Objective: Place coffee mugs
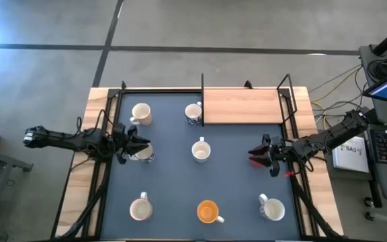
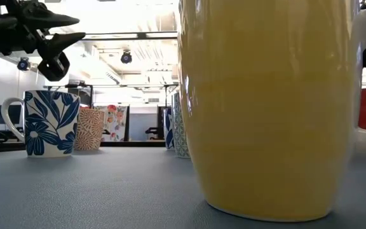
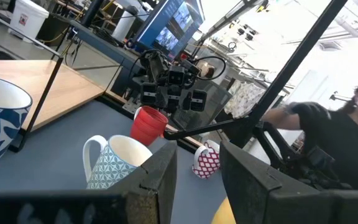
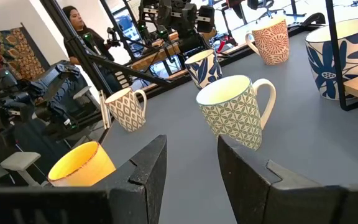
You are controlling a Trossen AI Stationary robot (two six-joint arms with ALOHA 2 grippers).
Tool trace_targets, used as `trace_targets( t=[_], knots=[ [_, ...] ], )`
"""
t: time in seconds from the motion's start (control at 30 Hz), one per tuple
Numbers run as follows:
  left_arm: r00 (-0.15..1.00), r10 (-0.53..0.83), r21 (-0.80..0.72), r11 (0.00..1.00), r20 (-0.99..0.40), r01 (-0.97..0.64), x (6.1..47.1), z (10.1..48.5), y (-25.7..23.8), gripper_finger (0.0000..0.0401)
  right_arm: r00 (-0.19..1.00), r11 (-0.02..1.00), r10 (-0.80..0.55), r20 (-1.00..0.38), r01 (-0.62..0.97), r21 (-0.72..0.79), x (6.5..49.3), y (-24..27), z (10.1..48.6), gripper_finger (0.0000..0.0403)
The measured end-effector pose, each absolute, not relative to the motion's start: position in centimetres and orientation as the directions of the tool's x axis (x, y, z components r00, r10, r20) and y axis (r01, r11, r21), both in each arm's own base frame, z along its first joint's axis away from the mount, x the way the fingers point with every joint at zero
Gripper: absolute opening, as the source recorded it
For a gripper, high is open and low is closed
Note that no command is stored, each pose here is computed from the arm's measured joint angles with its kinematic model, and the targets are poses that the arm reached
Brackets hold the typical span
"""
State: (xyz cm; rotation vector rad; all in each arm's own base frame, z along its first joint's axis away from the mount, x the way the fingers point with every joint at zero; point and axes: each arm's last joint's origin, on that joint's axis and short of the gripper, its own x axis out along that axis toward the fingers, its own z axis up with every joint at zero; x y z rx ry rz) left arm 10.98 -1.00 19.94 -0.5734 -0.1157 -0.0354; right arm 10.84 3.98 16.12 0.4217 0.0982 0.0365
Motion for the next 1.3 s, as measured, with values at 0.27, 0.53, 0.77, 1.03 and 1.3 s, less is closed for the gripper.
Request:
trace_targets(
  t=[0.27,0.53,0.77,1.03,1.3],
  knots=[
    [0.993,-0.001,-0.539,0.84,0.119,0.066,10.98,19.94,-1.0,0.0103,0.995,0.912,0.056,-0.088,-0.015,0.41,10.84,3.98,16.12,0.0132],
    [0.993,-0.001,-0.539,0.84,0.119,0.066,10.98,19.94,-1.0,0.0103,0.995,0.912,0.056,-0.088,-0.015,0.41,10.84,3.98,16.12,0.0132],
    [0.993,-0.001,-0.539,0.84,0.12,0.066,10.98,19.95,-1.0,0.0103,0.995,0.912,0.056,-0.088,-0.015,0.41,10.84,3.98,16.11,0.0132],
    [0.993,0.0,-0.539,0.839,0.119,0.065,10.98,19.94,-1.0,0.0103,0.995,0.912,0.056,-0.088,-0.015,0.41,10.84,3.98,16.12,0.0132],
    [0.988,0.1,-0.527,0.85,0.116,-0.024,11.01,19.93,-0.72,0.0103,0.995,0.912,0.056,-0.088,-0.015,0.41,10.84,3.98,16.12,0.0132]
  ],
)
